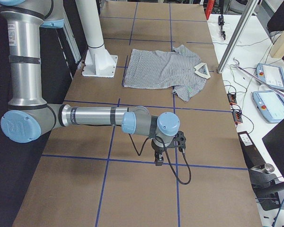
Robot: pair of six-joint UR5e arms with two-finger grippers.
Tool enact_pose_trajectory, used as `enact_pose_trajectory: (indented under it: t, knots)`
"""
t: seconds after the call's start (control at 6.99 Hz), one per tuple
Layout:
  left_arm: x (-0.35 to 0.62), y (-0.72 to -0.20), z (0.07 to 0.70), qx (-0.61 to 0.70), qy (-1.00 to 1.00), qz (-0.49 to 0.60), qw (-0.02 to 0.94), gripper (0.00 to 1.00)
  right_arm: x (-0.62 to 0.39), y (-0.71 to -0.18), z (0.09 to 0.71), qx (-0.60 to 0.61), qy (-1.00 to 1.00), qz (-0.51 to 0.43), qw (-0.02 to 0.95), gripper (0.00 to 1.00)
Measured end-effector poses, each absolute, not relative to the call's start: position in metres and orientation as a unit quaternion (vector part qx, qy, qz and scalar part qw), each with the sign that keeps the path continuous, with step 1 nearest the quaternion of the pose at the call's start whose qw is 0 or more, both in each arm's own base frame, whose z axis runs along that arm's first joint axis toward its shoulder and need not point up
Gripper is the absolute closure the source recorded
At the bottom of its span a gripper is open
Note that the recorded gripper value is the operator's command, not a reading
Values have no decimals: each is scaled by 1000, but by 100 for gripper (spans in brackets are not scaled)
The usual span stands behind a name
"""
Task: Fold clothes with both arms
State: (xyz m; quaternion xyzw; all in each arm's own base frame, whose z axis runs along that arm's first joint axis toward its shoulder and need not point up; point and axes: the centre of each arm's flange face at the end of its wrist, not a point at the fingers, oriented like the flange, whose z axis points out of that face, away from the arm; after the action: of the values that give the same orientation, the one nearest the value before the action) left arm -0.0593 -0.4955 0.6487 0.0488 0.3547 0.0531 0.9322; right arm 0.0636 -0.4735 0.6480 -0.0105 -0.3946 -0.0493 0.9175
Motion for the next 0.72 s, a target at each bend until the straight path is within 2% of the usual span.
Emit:
enact_pose_trajectory:
  t: [0.43,0.72]
  knots:
    - [-59,-504,638,60,356,57,931,0,60,-498,615,20,-392,-57,918,0]
    - [-55,-556,579,114,354,78,925,0,15,-554,548,46,-393,-78,915,0]
